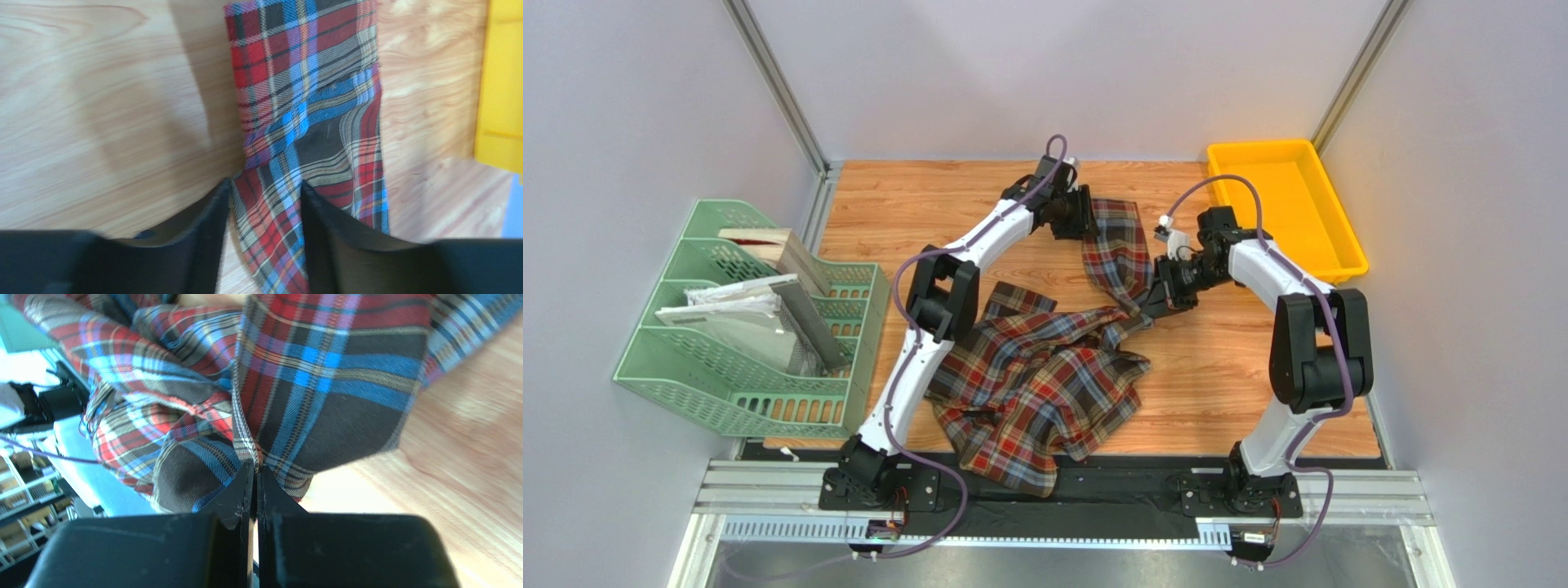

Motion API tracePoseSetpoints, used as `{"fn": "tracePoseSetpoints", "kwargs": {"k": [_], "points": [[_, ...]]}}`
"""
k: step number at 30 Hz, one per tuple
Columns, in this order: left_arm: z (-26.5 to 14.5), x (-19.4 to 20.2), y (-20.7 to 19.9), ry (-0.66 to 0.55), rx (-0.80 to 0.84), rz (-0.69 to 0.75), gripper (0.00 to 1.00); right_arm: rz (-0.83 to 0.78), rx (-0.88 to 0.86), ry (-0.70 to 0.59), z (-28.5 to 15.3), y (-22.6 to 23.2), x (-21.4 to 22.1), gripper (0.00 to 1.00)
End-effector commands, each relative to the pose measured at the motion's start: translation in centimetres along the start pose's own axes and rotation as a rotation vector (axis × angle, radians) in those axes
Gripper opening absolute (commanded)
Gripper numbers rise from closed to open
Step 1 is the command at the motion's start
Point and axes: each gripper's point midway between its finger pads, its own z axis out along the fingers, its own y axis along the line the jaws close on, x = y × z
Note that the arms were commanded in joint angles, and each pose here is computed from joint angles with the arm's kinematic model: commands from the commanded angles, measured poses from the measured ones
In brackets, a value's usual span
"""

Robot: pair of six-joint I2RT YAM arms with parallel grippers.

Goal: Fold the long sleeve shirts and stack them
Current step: Flatten the shirt out

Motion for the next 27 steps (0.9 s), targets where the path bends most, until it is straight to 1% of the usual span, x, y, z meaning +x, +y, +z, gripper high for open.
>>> {"fn": "tracePoseSetpoints", "kwargs": {"k": [1, 2, 3, 4, 5, 6, 8, 9, 11, 12, 13, 14, 15, 16, 17, 18, 19, 20, 22, 23, 24, 26, 27], "points": [[0.9, 0.4, -3.6, 0.014, 0.165, -0.054, 0.39, -0.117, -0.050, -0.039, -1.5, 2.7, -0.6, 0.00], [0.9, 0.0, -4.1, 0.008, 0.203, -0.048, 0.19, -0.119, -0.041, -0.036, -1.5, 2.5, -0.5, 0.00], [0.5, -0.8, -5.0, -0.013, 0.232, -0.036, 0.04, -0.121, -0.018, -0.034, -1.5, 2.1, -0.4, 0.00], [-0.1, -1.0, -5.8, -0.013, 0.268, -0.011, 0.00, -0.125, -0.006, -0.034, -1.5, 1.9, -0.4, 0.00], [-0.8, -1.7, -6.4, -0.030, 0.288, 0.015, 0.00, -0.137, 0.009, -0.042, -1.8, 1.8, -0.6, 0.00], [-2.7, -2.9, -7.6, -0.057, 0.304, 0.045, 0.00, -0.150, 0.046, -0.049, -2.0, 1.2, -0.9, 0.01], [-5.3, -5.0, -8.2, -0.128, 0.288, 0.120, 0.00, -0.174, 0.097, -0.072, -2.7, 0.6, -1.8, 0.02], [-8.4, -6.1, -9.1, -0.173, 0.283, 0.155, 0.00, -0.187, 0.117, -0.082, -3.0, 0.3, -2.2, 0.02], [-11.9, -8.5, -8.9, -0.284, 0.240, 0.171, 0.00, -0.212, 0.179, -0.112, -4.0, -0.5, -3.3, 0.04], [-15.2, -8.9, -9.3, -0.327, 0.225, 0.186, 0.00, -0.235, 0.200, -0.127, -4.4, -0.8, -3.9, 0.04], [-16.8, -9.6, -8.9, -0.369, 0.188, 0.189, 0.00, -0.246, 0.219, -0.136, -4.7, -1.1, -4.4, 0.05], [-18.2, -9.6, -8.7, -0.374, 0.169, 0.197, 0.00, -0.248, 0.236, -0.138, -4.8, -1.4, -4.9, 0.07], [-21.0, -9.9, -9.4, -0.401, 0.168, 0.218, 0.00, -0.266, 0.236, -0.155, -5.2, -1.0, -5.9, 0.08], [-22.2, -10.0, -9.3, -0.414, 0.143, 0.238, 0.00, -0.274, 0.239, -0.166, -5.5, -0.8, -6.5, 0.10], [-23.2, -9.7, -9.5, -0.417, 0.143, 0.250, 0.00, -0.273, 0.239, -0.176, -5.7, -0.7, -7.1, 0.14], [-25.2, -9.3, -9.9, -0.430, 0.144, 0.266, 0.00, -0.281, 0.240, -0.196, -6.0, -0.4, -8.2, 0.18], [-26.0, -9.1, -9.9, -0.430, 0.138, 0.269, 0.00, -0.277, 0.239, -0.206, -6.2, -0.2, -8.6, 0.24], [-26.6, -8.5, -9.7, -0.409, 0.126, 0.268, 0.00, -0.285, 0.223, -0.217, -6.4, 0.3, -9.1, 0.34], [-28.5, -8.0, -9.9, -0.409, 0.118, 0.281, 0.00, -0.307, 0.200, -0.246, -7.1, 1.6, -9.7, 0.43], [-28.9, -7.6, -9.7, -0.399, 0.106, 0.281, 0.00, -0.318, 0.170, -0.262, -7.3, 2.4, -9.9, 0.49], [-30.2, -7.8, -10.2, -0.415, 0.111, 0.301, 0.00, -0.338, 0.153, -0.289, -7.6, 3.0, -10.4, 0.52], [-31.2, -7.8, -10.2, -0.423, 0.094, 0.305, 0.00, -0.358, 0.107, -0.329, -8.1, 4.9, -10.4, 0.58], [-32.2, -8.1, -10.7, -0.440, 0.098, 0.319, 0.00, -0.387, 0.092, -0.359, -8.2, 5.8, -10.9, 0.59]]}}
